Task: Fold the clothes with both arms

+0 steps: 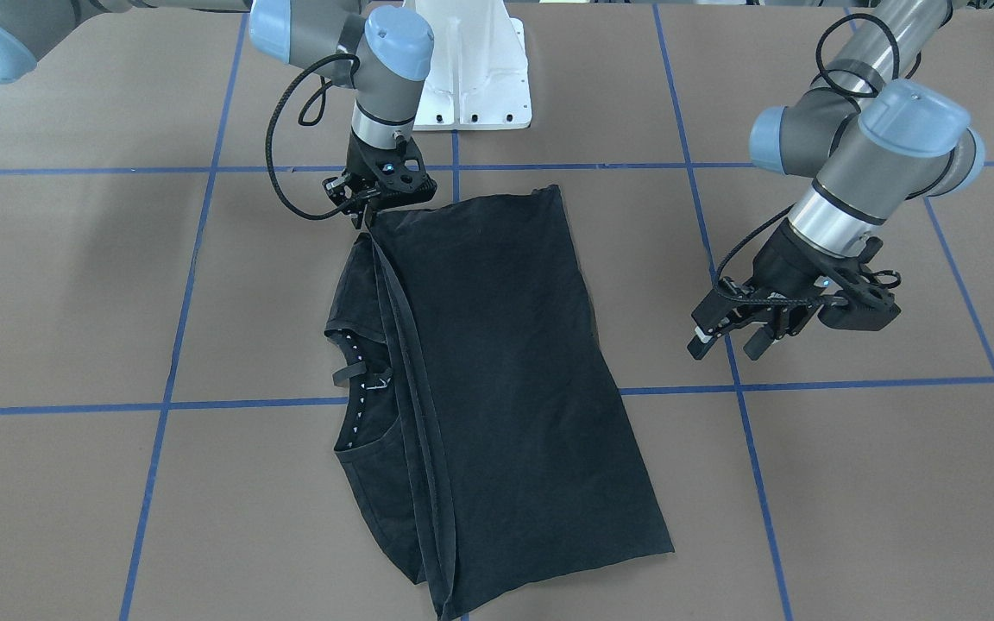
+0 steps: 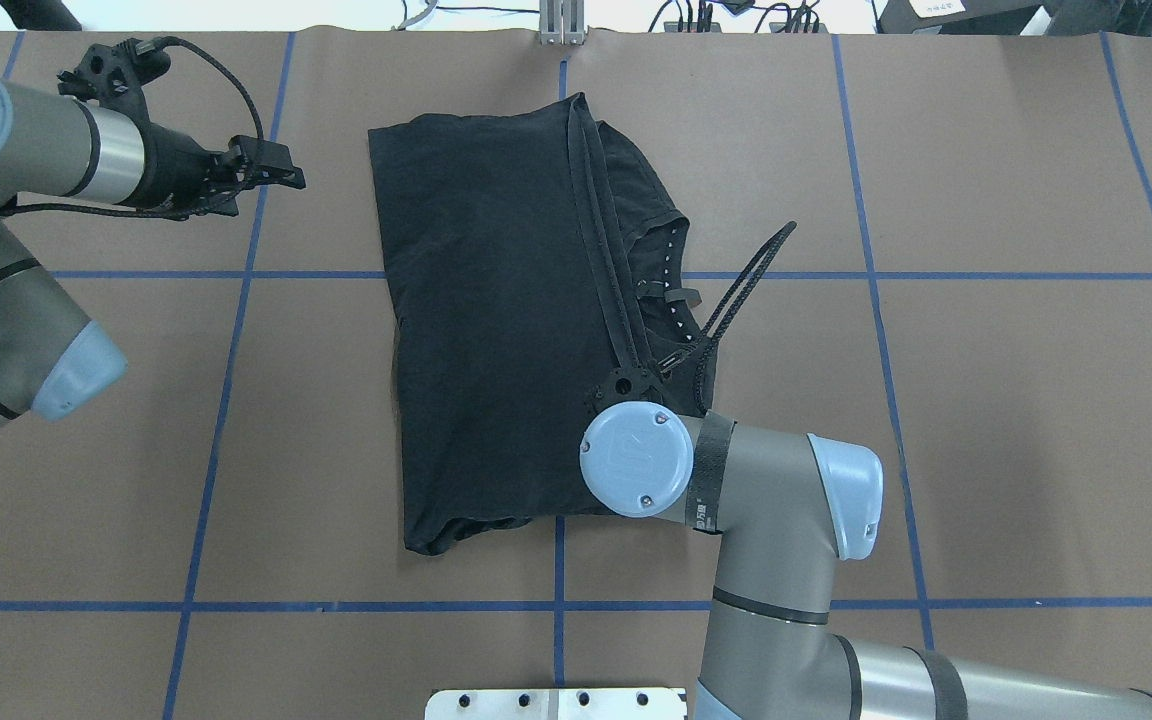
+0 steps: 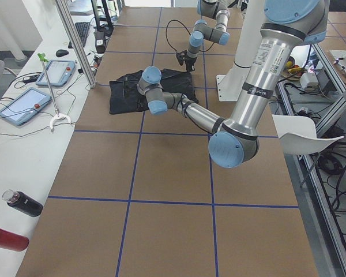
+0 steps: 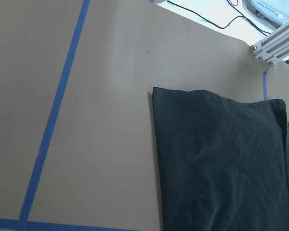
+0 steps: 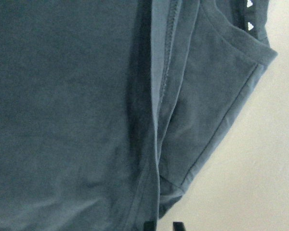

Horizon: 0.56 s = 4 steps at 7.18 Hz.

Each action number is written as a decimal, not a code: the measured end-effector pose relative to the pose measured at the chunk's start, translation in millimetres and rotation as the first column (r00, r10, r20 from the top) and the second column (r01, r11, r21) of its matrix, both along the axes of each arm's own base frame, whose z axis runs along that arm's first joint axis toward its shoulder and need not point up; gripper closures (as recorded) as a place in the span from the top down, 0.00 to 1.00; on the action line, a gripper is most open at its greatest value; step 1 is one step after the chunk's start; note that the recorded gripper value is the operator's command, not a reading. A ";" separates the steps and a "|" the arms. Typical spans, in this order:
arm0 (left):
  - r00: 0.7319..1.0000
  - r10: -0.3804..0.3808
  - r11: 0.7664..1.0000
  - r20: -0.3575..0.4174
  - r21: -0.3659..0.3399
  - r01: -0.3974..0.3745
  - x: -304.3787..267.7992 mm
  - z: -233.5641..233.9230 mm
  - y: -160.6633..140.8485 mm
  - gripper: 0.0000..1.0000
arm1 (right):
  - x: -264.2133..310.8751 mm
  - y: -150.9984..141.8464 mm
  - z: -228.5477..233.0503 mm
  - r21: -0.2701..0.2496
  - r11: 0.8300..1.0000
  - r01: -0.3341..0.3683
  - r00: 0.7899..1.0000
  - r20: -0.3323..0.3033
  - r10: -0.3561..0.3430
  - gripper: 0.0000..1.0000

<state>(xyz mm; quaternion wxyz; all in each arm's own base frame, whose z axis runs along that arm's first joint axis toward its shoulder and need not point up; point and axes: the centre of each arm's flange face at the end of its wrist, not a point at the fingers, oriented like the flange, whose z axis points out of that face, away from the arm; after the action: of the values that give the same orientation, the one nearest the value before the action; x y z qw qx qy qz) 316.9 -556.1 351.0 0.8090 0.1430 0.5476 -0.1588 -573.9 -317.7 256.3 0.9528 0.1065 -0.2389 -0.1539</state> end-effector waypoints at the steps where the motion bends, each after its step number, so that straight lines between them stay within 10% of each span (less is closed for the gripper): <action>1: 1.000 0.000 1.000 -0.002 0.001 0.000 -0.2 -1.1 0.5 0.98 | 4.1 -4.6 -2.2 -0.030 0.999 -0.029 0.999 0.040 0.031 0.47; 3: 1.000 0.000 1.000 -0.002 0.001 0.000 -0.3 -1.6 0.7 0.98 | 14.7 -10.7 0.8 -0.124 0.982 -0.143 0.979 0.126 0.159 0.53; 4: 1.000 -0.001 1.000 -0.002 0.001 0.001 -0.3 -1.6 0.7 0.98 | 19.6 -9.9 10.2 -0.215 0.945 -0.245 0.942 0.176 0.284 0.55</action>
<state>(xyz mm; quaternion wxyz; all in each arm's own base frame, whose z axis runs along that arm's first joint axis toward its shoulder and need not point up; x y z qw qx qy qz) 316.5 -555.4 349.4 0.8083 0.1435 0.5486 -0.1588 -554.3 -327.6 266.6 0.9409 0.0616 -0.3327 0.0113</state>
